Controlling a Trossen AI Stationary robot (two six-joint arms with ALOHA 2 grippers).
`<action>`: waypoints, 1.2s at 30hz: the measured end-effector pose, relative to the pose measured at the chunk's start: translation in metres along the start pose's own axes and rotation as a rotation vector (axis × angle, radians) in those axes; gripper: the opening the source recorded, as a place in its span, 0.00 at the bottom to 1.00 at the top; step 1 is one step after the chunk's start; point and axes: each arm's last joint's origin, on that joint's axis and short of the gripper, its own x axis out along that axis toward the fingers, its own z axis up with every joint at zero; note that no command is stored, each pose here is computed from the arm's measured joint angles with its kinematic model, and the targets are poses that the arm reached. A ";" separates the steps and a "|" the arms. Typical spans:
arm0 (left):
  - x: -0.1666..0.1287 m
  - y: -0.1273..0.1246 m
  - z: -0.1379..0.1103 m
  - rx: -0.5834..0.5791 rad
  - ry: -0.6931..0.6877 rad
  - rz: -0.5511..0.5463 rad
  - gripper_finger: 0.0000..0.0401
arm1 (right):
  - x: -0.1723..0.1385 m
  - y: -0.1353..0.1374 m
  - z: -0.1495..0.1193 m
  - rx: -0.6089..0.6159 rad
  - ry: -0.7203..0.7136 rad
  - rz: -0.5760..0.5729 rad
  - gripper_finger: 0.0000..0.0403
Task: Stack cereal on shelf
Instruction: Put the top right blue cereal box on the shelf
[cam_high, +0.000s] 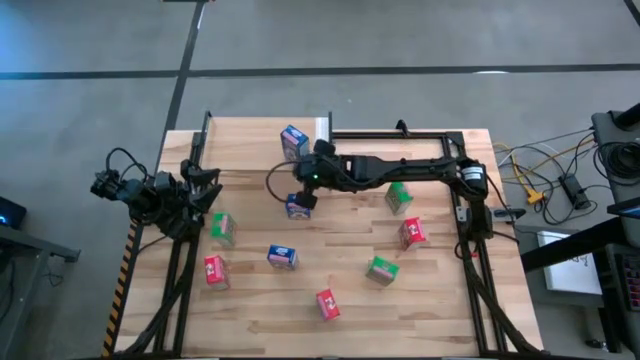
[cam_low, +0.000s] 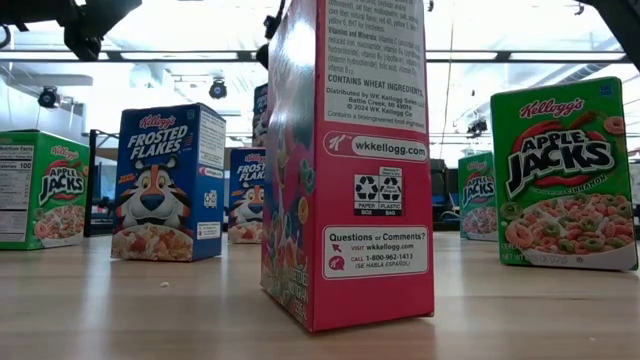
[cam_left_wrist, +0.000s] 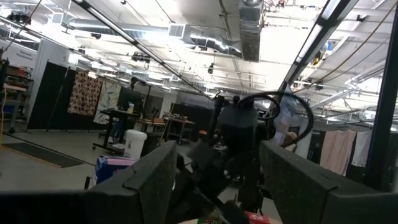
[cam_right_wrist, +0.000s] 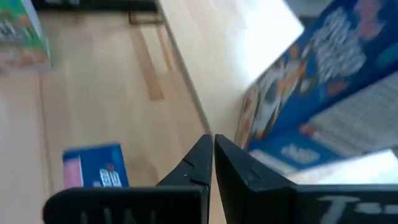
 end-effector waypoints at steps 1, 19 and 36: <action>0.000 0.000 0.000 0.000 0.000 0.000 0.54 | 0.000 0.001 0.003 0.004 -0.026 -0.003 0.02; 0.000 0.000 0.001 0.022 -0.005 -0.001 0.54 | 0.041 -0.003 -0.013 -0.096 -0.006 -0.294 0.02; 0.000 0.000 0.001 0.020 -0.007 -0.001 0.54 | 0.059 -0.019 -0.020 -0.060 -0.006 -0.288 0.02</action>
